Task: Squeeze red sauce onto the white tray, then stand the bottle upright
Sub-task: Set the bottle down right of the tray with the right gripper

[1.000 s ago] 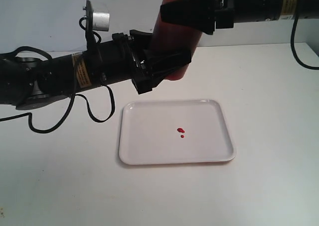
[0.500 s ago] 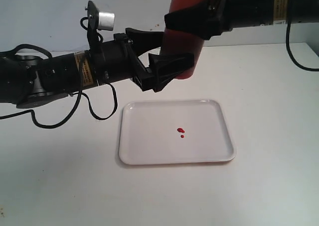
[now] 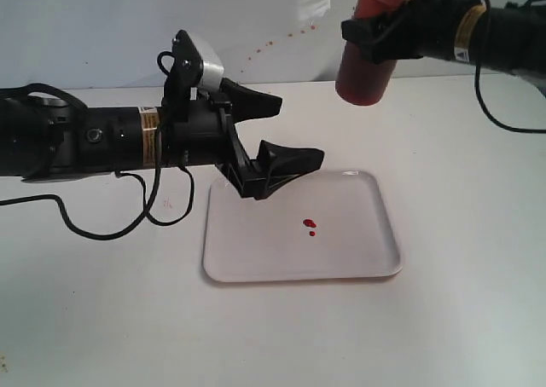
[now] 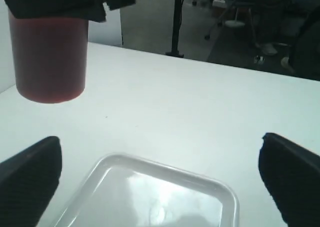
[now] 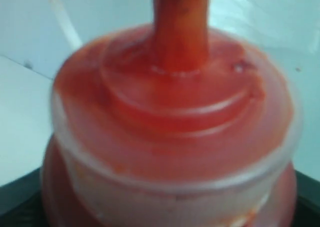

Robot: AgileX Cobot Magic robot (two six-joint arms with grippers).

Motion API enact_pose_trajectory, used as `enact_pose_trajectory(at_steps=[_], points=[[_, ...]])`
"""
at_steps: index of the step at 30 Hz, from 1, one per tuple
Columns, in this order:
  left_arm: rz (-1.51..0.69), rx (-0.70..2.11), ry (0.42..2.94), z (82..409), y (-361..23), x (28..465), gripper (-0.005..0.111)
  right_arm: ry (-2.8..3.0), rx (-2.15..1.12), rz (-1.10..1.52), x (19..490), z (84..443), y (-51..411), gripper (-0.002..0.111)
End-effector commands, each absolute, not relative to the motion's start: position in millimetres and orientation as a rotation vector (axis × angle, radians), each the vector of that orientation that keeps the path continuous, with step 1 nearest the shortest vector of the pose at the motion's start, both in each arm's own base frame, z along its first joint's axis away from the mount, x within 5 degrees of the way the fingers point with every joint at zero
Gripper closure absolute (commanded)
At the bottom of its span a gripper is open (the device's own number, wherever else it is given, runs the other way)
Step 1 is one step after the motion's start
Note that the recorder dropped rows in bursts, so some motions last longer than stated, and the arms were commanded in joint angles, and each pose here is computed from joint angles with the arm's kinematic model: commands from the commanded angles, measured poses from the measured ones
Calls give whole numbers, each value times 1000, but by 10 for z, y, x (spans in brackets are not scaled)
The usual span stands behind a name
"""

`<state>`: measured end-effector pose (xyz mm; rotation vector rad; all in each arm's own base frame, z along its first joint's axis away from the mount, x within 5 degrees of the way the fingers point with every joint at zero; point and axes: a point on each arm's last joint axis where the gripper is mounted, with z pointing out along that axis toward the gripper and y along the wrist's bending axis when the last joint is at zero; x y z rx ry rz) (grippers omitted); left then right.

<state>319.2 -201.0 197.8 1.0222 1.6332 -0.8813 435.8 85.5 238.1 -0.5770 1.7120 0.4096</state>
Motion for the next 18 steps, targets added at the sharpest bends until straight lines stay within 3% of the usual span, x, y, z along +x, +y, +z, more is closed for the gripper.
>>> enact_pose_trajectory(at_steps=[1,7,18], points=[[-835,1032,1660,1985,-1993,3207,2,1718,-479,364,4545,2012,633,108],[-812,1029,1678,1970,-1983,3219,2,1754,-504,360,4592,1717,594,108],[-759,1021,1720,1936,-1957,3247,2,1918,-478,237,4596,1572,491,108]])
